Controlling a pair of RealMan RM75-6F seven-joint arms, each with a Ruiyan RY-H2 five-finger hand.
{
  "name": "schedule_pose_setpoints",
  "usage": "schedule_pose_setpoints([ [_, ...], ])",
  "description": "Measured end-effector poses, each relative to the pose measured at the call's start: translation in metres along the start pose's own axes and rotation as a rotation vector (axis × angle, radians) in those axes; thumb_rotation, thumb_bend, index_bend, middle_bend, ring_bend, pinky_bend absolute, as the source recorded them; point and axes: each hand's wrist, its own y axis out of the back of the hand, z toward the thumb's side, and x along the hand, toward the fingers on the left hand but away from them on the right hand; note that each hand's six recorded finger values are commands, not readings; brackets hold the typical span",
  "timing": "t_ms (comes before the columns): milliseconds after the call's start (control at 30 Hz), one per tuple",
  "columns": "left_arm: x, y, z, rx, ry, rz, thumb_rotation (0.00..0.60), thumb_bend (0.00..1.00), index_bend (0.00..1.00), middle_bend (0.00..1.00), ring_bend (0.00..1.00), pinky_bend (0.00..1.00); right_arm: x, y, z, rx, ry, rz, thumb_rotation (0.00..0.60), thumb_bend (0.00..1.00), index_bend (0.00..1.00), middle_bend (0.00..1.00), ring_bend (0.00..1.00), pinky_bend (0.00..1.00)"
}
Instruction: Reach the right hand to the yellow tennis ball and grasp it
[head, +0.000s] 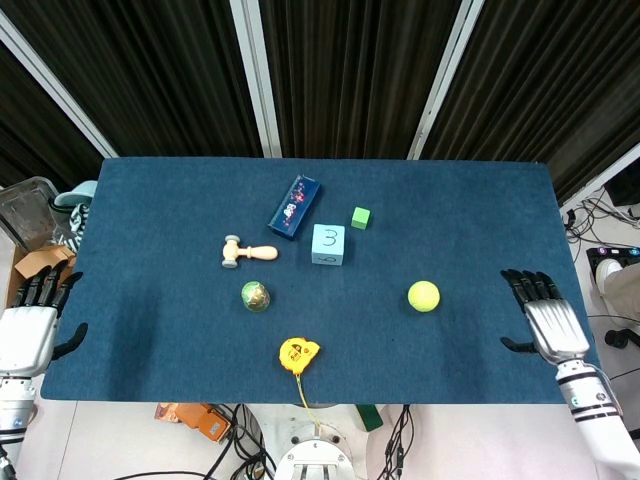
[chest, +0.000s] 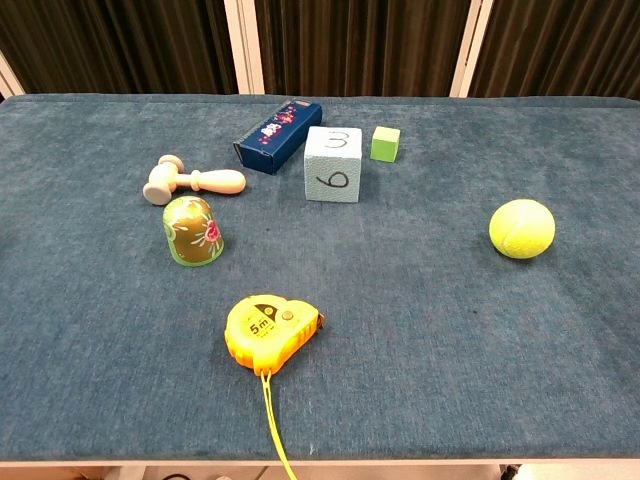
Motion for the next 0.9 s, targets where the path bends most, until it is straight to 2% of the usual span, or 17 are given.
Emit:
schedule_pose_setpoints([
  [167, 0.001, 0.001, -0.002, -0.006, 0.008, 0.001, 0.6, 0.27, 0.14, 0.0, 0.0, 0.12, -0.035, -0.006, 0.009, 0.023, 0.014, 0.088, 0.6, 0.22, 0.01, 0.15, 0.13, 0.1],
  [400, 0.002, 0.001, -0.004, -0.009, 0.013, 0.0, 0.6, 0.27, 0.14, 0.0, 0.0, 0.12, -0.071, -0.02, 0.017, 0.012, 0.007, 0.147, 0.6, 0.22, 0.07, 0.15, 0.17, 0.11],
  [567, 0.002, 0.001, -0.003, -0.003, 0.009, 0.004, 0.6, 0.27, 0.14, 0.0, 0.0, 0.12, -0.087, -0.031, 0.025, -0.011, 0.022, 0.167, 0.6, 0.22, 0.1, 0.15, 0.2, 0.13],
  [900, 0.003, 0.001, -0.004, 0.0, 0.012, 0.003, 0.6, 0.27, 0.14, 0.0, 0.0, 0.12, -0.114, -0.043, 0.059, -0.042, 0.105, 0.199, 0.6, 0.22, 0.13, 0.18, 0.21, 0.15],
])
